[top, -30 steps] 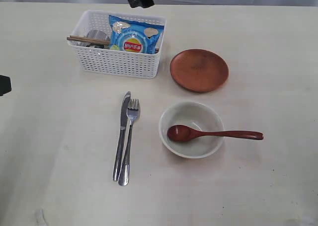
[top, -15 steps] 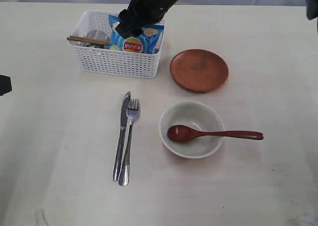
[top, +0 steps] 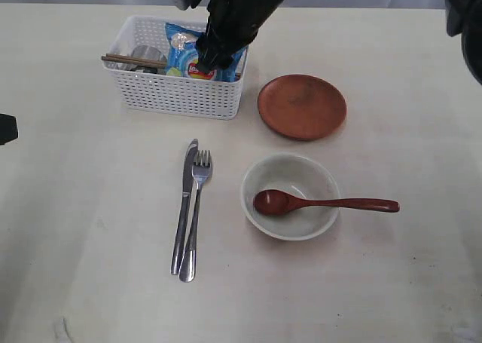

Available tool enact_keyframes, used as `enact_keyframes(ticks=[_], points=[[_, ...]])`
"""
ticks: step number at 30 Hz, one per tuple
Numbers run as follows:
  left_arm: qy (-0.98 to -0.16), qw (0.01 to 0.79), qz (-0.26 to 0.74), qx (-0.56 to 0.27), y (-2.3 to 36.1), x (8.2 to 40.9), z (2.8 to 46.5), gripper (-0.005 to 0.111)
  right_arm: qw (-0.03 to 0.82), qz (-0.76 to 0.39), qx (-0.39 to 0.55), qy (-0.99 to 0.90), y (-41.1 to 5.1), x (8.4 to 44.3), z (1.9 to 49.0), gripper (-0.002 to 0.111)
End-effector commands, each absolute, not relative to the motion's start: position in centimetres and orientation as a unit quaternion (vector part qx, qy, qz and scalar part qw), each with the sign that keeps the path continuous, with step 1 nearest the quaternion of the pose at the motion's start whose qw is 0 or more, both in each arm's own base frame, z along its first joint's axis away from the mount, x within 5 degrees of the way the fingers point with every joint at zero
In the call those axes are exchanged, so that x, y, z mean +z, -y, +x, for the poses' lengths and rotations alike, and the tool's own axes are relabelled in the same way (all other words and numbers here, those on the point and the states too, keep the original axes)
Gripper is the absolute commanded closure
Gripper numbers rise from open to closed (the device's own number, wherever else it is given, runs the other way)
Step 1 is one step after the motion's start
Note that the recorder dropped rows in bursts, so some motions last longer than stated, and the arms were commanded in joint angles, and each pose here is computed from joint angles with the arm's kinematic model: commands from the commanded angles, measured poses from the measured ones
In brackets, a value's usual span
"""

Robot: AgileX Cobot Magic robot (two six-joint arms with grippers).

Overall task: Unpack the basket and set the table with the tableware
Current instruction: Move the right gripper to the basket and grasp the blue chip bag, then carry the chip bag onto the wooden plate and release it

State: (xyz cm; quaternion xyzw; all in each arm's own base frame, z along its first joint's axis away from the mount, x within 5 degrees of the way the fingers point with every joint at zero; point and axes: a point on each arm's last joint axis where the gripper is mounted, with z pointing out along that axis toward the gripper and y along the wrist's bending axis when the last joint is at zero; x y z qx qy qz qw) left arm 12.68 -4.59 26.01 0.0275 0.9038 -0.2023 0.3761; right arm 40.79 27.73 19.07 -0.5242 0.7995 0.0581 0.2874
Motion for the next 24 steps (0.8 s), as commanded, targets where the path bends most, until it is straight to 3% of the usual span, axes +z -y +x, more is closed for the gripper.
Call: enact_keyframes(ticks=[1,10,24], points=[[-0.900,0.384,0.028,-0.204,4.6,26.3,12.8,0.106,0.293,-0.535,0.051,-0.791,-28.0,19.3,40.8,0.056],[-0.901,0.381,0.029,-0.204,4.6,26.3,12.7,0.106,0.272,-0.559,0.046,-0.782,-28.9,18.5,40.0,0.109],[-0.901,0.381,0.033,-0.203,4.6,26.3,12.7,0.106,0.343,-0.527,0.001,-0.777,-27.4,26.9,38.6,0.109]])
